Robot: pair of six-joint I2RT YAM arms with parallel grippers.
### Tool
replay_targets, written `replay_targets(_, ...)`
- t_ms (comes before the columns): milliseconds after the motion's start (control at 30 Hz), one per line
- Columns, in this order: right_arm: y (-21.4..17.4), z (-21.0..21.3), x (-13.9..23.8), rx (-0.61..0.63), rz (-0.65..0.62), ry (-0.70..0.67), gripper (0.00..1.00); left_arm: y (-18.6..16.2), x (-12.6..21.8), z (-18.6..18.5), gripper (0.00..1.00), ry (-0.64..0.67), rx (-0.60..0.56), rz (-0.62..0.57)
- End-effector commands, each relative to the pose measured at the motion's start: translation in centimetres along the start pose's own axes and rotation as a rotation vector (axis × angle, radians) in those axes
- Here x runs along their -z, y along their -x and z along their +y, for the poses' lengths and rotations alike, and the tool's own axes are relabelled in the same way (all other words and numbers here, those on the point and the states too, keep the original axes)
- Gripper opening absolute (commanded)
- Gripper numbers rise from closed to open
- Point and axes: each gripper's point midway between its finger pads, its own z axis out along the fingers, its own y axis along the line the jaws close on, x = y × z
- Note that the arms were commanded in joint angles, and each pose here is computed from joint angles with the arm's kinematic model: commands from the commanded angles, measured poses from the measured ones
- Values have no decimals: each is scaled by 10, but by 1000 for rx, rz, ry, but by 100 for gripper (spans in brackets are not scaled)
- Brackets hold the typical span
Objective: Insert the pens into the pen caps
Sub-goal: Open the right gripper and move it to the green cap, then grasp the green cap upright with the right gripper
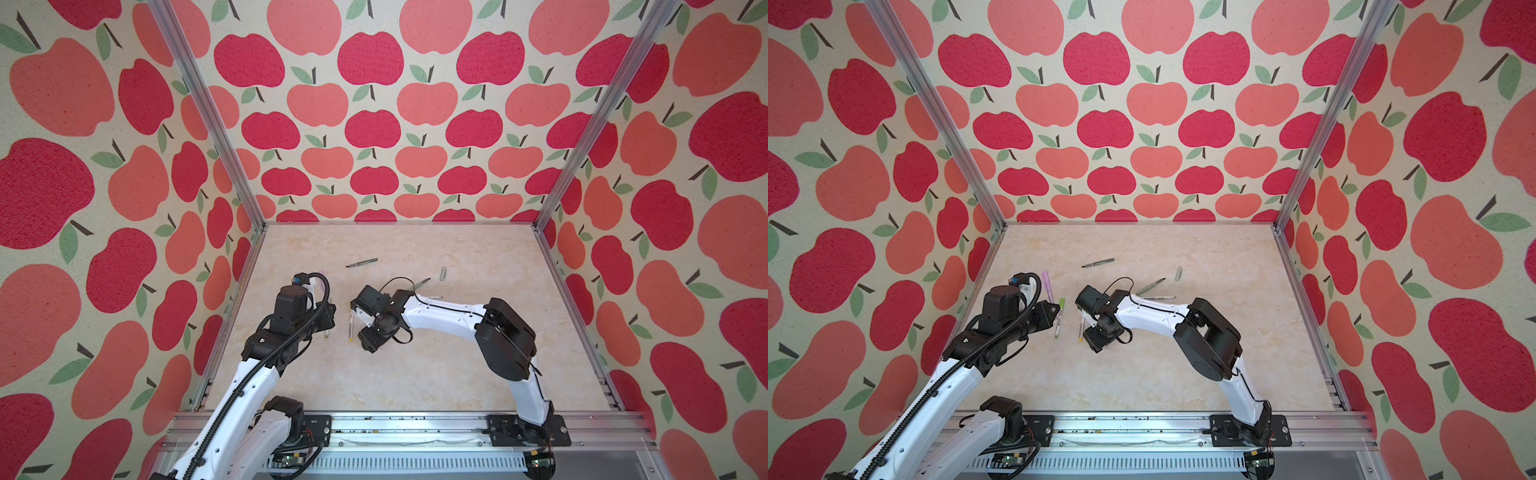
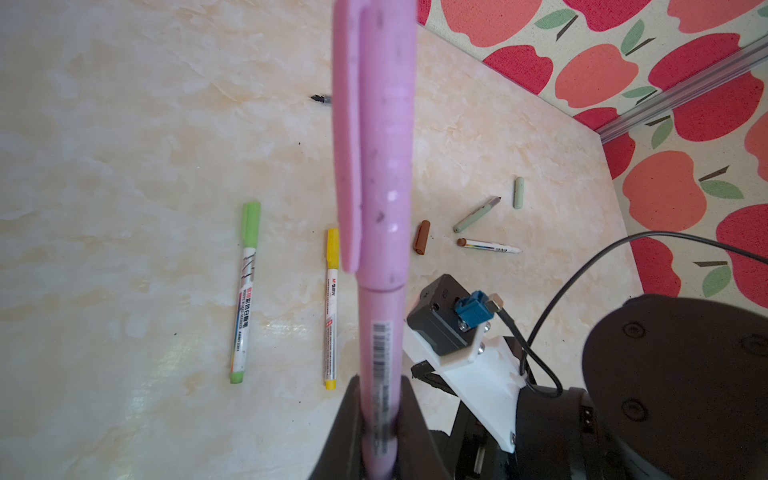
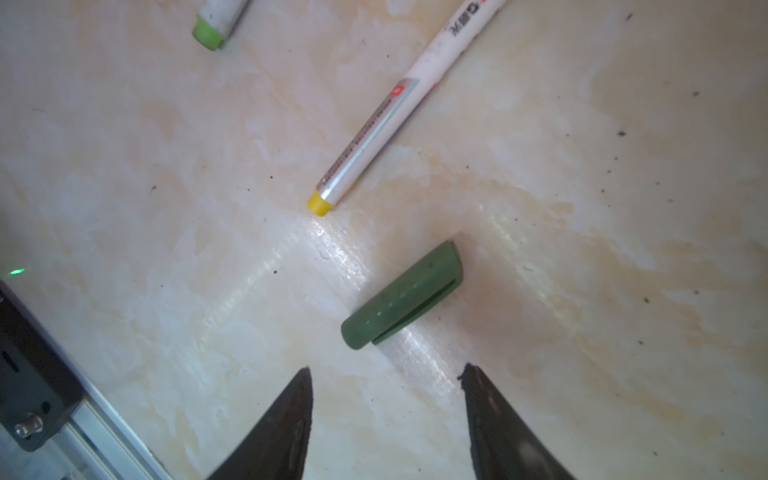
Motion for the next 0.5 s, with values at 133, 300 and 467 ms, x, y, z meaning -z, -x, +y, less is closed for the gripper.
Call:
replay_targets(133, 6, -10, -9, 23, 34, -70, 59, -4, 3, 6, 0, 17, 0, 18)
replay_targets(300, 6, -15, -14, 24, 46, -98, 53, -8, -1, 9, 0, 27, 11, 52)
replay_targets(467, 2, -21, -19, 22, 59, -126, 48, -9, -3, 9, 0, 20, 14, 57)
